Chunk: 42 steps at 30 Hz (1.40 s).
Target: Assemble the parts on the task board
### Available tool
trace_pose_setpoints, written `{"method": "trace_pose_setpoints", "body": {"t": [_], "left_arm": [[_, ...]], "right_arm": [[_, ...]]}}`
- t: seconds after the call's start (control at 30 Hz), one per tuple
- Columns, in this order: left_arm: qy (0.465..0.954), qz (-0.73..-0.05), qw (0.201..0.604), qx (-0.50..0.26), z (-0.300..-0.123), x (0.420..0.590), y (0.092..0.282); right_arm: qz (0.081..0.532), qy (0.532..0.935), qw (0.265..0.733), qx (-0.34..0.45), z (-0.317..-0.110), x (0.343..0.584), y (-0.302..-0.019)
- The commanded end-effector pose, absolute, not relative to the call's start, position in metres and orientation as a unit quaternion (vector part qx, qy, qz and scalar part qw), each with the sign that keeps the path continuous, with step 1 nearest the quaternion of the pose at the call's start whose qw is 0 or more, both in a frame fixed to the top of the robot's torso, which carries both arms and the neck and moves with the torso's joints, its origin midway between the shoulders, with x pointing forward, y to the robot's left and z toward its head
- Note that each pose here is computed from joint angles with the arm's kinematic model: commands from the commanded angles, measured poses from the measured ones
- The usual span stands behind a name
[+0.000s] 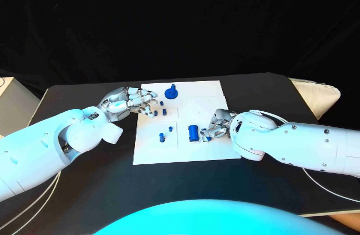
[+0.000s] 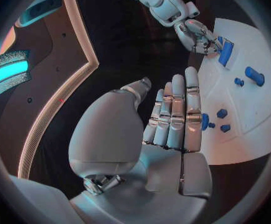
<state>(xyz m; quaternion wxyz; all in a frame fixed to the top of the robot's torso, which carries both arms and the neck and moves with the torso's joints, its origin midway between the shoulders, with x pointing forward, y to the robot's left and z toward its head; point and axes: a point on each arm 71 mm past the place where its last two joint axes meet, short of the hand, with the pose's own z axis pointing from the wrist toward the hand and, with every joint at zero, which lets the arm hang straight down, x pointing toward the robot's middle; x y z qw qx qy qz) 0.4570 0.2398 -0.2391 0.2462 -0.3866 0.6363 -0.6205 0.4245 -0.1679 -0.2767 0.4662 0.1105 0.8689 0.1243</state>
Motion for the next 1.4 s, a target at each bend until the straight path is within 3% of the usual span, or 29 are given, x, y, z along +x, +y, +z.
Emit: {"method": "trace_pose_setpoints", "body": {"t": [0.03,0.6,1.07,1.4], "left_arm": [[0.638,-0.626,0.24,-0.38,-0.239,0.456,0.237],[0.64,-0.624,0.24,-0.379,-0.24,0.455,0.237],[0.641,-0.622,0.24,-0.379,-0.242,0.454,0.238],[0.643,-0.62,0.239,-0.381,-0.245,0.453,0.239]], "right_arm": [[0.127,0.866,0.472,0.108,-0.276,0.424,-0.167],[0.144,0.861,0.476,0.109,-0.272,0.418,-0.165],[0.131,0.856,0.489,0.102,-0.271,0.419,-0.179],[0.149,0.858,0.484,0.086,-0.27,0.408,-0.18]]}}
